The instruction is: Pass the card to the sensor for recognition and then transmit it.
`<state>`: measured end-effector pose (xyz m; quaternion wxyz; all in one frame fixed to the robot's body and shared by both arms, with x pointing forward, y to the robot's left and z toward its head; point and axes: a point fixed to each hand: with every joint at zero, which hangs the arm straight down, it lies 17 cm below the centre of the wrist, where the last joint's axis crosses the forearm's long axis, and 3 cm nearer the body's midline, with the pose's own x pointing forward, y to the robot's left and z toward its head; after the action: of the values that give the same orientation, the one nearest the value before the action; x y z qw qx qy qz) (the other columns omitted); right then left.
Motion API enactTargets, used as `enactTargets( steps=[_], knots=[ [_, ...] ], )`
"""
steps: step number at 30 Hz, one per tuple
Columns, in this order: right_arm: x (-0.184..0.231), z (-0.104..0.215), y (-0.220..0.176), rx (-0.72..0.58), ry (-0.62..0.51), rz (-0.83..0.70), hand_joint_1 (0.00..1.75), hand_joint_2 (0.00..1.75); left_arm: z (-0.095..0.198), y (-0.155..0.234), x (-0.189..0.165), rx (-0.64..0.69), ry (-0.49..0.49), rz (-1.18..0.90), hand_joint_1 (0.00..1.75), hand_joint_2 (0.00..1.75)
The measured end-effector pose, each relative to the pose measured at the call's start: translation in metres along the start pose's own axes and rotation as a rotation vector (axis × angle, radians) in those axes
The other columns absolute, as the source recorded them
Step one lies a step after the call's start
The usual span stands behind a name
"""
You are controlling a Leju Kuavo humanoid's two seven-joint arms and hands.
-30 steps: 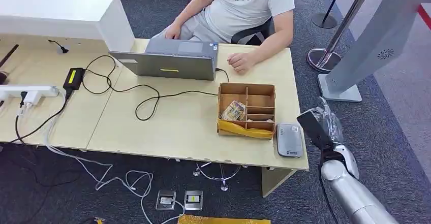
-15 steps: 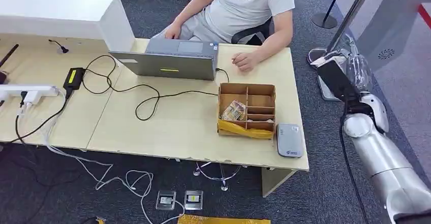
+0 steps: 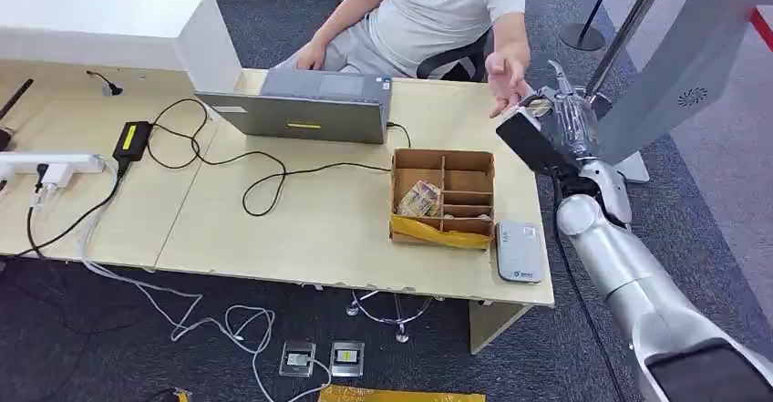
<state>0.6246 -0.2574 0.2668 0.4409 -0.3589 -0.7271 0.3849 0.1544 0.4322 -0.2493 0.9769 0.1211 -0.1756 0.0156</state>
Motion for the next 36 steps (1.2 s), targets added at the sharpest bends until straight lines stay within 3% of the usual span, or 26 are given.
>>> enactTargets(
  steps=[9,10,11,12,26,36],
  knots=[
    [-0.004,0.005,0.026,0.045,0.029,0.001,1.75,1.75,0.0,0.0,-0.001,0.002,0.002,0.002,0.0,0.0],
    [-0.005,0.006,0.027,0.049,0.032,0.003,1.55,1.75,0.0,0.0,-0.001,0.002,0.002,0.002,0.0,0.0],
    [-0.004,0.006,0.029,0.054,0.033,0.004,0.07,1.75,0.0,0.001,-0.001,0.003,0.002,0.002,0.0,0.0],
    [-0.005,0.006,0.031,0.056,0.034,0.005,0.0,1.75,0.0,0.001,-0.001,0.003,0.002,0.003,0.0,0.0],
    [-0.004,0.006,0.037,0.054,0.027,0.069,0.0,1.75,0.0,0.0,-0.002,0.012,0.004,0.012,0.0,0.0],
    [-0.011,0.014,0.038,0.167,0.073,0.062,0.0,1.75,0.0,-0.001,-0.005,0.009,0.015,0.032,0.0,0.0]
  ],
)
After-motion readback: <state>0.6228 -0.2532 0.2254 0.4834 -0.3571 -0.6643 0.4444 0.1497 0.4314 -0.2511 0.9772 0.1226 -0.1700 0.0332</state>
